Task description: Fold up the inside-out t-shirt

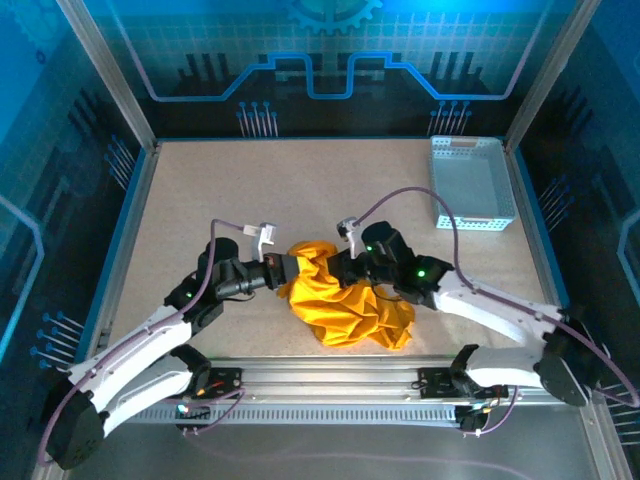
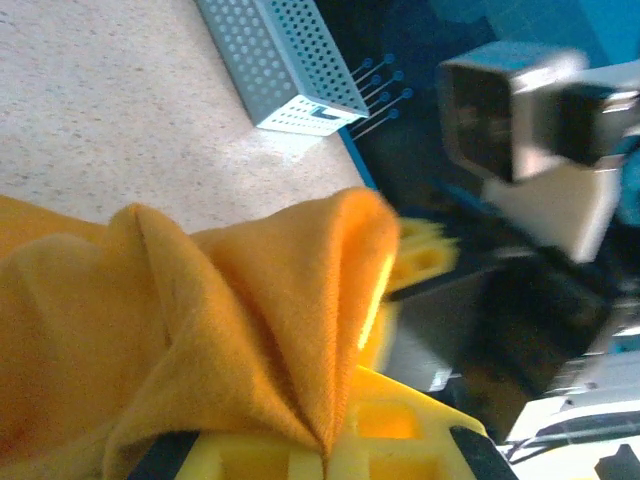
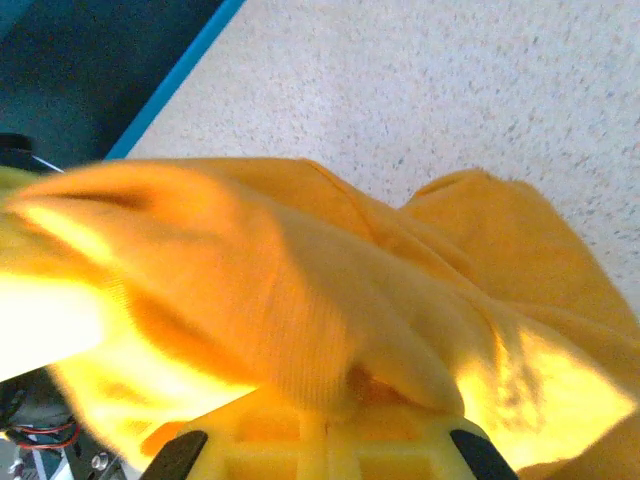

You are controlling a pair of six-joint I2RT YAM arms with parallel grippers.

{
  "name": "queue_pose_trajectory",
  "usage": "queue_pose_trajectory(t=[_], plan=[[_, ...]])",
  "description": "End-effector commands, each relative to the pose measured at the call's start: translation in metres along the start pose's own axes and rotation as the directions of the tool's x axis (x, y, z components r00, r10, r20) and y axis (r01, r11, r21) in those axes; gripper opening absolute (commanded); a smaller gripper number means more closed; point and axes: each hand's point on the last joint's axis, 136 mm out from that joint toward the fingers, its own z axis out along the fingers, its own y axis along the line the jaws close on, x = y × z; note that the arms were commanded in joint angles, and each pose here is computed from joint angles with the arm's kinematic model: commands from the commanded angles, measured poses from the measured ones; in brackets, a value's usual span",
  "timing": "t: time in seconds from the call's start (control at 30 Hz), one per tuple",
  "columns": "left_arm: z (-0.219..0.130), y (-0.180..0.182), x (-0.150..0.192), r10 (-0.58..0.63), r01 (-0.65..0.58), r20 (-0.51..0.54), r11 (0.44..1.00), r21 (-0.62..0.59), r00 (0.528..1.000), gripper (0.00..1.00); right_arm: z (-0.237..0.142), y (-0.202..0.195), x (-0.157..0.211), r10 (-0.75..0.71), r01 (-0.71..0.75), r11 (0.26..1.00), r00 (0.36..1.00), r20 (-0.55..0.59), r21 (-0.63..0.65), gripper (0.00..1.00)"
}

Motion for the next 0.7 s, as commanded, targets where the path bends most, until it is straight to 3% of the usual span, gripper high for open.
queue_pose_trajectory(t=[0.0, 0.27, 0.47, 0.67], plan=[[-0.003, 0.005, -0.016, 0.050, -0.047, 0.038, 0.996, -0.071, 0.998, 0.00, -0.023, 0.000, -0.009, -0.032, 0.032, 0.999, 0.999, 0.010, 0.034, 0.00], [0.004, 0.033, -0.033, 0.034, -0.023, 0.045, 0.976, -0.216, 0.998, 0.00, -0.062, 0.015, -0.025, -0.033, 0.033, 0.999, 0.999, -0.003, -0.019, 0.00], [0.023, 0.049, -0.029, 0.030, -0.045, -0.060, 0.965, -0.260, 0.998, 0.04, -0.092, 0.022, -0.035, -0.019, 0.021, 0.993, 1.000, 0.014, -0.116, 0.00], [0.030, 0.035, -0.019, 0.072, -0.093, -0.124, 0.979, -0.181, 0.990, 0.31, -0.087, -0.022, -0.033, 0.104, -0.103, 0.994, 0.994, 0.025, -0.039, 0.00]])
